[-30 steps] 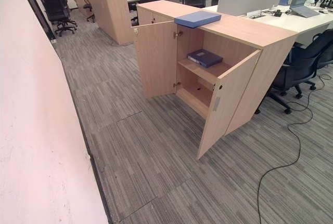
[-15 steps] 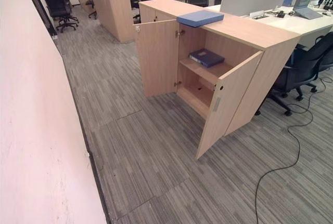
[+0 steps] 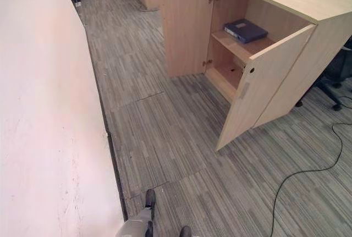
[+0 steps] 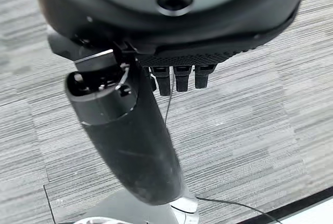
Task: Put the empty folder in the office cabinet
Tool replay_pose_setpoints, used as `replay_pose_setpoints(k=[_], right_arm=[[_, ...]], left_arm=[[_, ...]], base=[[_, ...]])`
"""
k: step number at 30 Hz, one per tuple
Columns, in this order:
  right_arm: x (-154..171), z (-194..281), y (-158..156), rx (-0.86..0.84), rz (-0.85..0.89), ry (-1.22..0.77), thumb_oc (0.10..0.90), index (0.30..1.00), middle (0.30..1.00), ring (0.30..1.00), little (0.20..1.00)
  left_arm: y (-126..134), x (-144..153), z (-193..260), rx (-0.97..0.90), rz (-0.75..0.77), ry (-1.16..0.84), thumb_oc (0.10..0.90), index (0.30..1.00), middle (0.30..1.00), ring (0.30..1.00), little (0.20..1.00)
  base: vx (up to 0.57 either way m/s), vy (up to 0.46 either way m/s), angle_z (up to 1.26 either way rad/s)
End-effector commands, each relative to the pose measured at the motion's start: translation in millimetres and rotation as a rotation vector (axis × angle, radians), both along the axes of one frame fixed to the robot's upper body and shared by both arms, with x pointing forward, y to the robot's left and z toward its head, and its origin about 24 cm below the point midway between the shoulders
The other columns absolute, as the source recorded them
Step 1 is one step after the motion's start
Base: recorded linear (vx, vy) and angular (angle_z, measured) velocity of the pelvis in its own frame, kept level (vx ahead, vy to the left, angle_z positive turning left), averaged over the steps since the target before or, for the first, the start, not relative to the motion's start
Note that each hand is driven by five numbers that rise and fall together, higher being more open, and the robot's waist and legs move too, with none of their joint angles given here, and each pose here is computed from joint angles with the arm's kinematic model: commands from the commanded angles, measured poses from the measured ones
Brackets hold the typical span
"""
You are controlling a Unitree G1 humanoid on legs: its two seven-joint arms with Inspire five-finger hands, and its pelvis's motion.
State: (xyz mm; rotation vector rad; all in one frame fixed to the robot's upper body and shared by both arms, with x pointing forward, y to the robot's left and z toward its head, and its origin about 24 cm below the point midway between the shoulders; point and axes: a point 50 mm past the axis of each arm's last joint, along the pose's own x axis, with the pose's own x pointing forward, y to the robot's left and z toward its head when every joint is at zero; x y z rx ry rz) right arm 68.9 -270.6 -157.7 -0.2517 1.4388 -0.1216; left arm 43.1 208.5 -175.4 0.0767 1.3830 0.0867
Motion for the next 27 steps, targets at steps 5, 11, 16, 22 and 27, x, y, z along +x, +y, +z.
replay_pose_setpoints(k=[5,11,16,22,27], right_arm=[[-20.7,-4.4,5.4,0.015,0.066,0.041,0.8,0.9,0.9,0.9,0.9],[1.4,0.0,1.7,0.013,0.079,-0.031,0.8,0.9,0.9,0.9,0.9],[18.3,4.1,0.5,0.019,0.059,-0.107,0.8,0.9,0.9,0.9,0.9],[56.5,13.4,5.7,0.005,0.129,-0.228,0.8,0.9,0.9,0.9,0.9],[111.9,28.9,26.7,-0.003,0.195,-0.357,0.8,0.9,0.9,0.9,0.9]], left_arm=[[20.8,-7.5,3.3,0.081,0.042,-0.005,0.8,0.9,0.9,0.9,0.9],[30.0,-2.5,6.2,0.107,0.049,-0.031,0.8,0.9,0.9,0.9,0.9],[41.7,1.9,10.0,0.137,0.063,-0.054,0.8,0.9,0.9,0.9,0.9],[38.3,13.0,10.6,0.136,0.011,-0.077,0.8,0.9,0.9,0.9,0.9],[33.8,24.0,11.0,0.14,-0.038,-0.093,0.8,0.9,0.9,0.9,0.9]], base=[[0.35,0.228,-0.56],[0.19,0.256,-0.36],[0.15,0.285,0.0],[0.09,0.027,0.27],[0.15,-0.08,0.17]])
